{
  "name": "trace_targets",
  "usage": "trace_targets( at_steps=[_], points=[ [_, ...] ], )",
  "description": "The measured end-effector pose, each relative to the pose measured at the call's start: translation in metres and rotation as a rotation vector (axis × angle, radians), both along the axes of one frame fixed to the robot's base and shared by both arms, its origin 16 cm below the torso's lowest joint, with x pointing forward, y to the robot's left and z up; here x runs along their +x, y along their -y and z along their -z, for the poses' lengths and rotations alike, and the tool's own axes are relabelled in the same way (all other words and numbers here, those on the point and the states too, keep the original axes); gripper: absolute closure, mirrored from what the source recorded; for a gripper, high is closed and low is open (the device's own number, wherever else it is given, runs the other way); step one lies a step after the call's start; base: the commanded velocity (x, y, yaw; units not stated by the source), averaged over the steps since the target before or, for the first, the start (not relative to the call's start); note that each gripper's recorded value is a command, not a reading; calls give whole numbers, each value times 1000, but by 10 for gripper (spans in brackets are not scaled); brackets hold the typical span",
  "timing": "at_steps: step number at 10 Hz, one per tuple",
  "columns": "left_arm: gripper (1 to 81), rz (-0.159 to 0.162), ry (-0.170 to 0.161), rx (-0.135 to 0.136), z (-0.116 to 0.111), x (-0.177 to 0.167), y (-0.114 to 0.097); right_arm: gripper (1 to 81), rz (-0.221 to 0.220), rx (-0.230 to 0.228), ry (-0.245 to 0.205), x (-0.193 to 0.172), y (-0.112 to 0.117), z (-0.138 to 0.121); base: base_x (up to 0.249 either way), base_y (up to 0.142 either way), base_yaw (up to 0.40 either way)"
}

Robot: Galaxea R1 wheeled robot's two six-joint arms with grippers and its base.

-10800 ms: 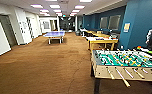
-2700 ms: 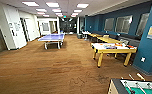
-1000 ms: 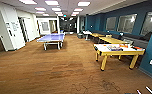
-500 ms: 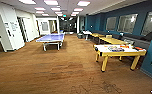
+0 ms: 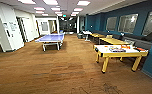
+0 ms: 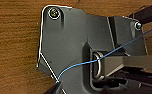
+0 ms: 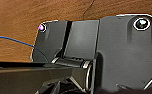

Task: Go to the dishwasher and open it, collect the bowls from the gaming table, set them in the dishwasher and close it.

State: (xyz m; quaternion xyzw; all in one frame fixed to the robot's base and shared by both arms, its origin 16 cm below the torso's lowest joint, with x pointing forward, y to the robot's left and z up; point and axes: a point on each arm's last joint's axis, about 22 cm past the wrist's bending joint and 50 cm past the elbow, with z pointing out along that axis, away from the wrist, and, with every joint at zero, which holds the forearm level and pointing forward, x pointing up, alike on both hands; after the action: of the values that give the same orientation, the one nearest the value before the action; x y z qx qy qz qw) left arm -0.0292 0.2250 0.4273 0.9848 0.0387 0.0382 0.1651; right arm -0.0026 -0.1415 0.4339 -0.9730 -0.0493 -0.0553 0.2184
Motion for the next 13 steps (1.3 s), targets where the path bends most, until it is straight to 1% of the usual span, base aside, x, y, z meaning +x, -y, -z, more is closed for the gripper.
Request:
trace_targets(
  at_steps=[2,4,5,8,13],
  points=[
    [10,0,-3,0,0,-2,0,10,0,-4,0,0,2,1,125,0,0],
    [10,0,-3,0,0,-2,0,10,0,-3,0,0,0,1,126,0,0],
    [10,0,-2,-3,0,-2,3,10,1,-5,0,0,-1,1,126,0,0],
    [10,0,-3,-7,0,-2,7,10,1,-22,0,0,6,3,126,0,0],
    [10,-1,-4,-12,0,-4,10,10,1,-19,2,2,3,3,132,0,0]
  ],
)
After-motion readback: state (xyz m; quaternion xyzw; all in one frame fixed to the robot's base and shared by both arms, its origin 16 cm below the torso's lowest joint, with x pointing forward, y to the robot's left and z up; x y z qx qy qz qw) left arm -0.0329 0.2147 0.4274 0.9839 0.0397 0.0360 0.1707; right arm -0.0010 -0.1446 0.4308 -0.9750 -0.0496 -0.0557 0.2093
